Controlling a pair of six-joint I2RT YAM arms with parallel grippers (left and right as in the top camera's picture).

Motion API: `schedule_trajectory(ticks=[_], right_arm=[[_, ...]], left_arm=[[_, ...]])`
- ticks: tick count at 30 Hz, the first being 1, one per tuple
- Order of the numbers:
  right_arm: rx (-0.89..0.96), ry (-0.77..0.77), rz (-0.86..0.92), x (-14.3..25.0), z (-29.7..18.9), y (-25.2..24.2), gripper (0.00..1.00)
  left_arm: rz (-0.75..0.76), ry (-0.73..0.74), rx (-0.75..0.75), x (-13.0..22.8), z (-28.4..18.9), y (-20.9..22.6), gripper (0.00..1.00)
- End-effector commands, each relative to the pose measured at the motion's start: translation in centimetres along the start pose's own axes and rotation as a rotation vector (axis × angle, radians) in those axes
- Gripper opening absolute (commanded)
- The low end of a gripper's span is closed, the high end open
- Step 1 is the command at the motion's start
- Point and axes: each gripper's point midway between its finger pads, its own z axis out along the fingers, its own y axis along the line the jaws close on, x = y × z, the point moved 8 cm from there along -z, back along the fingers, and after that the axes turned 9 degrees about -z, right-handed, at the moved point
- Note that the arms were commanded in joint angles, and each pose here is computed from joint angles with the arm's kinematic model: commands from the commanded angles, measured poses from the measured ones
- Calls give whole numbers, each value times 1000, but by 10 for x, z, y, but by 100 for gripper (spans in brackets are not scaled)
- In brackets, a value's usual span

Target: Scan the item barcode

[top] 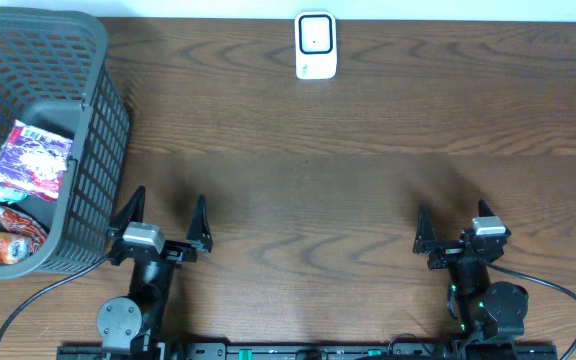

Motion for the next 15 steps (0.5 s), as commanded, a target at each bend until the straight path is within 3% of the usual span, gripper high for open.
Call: schedule_trajectory(ticks=[1, 10, 15], right_arm=[[15, 7, -14, 2, 0, -2, 99], [15, 7, -14, 2, 0, -2, 99], [15, 8, -14, 2, 0, -2, 99]], left_arm=[[-7, 21, 4, 9, -2, 2, 98], [-34, 138, -27, 28, -4, 7, 98], [-49, 274, -68, 51, -9, 13, 98]])
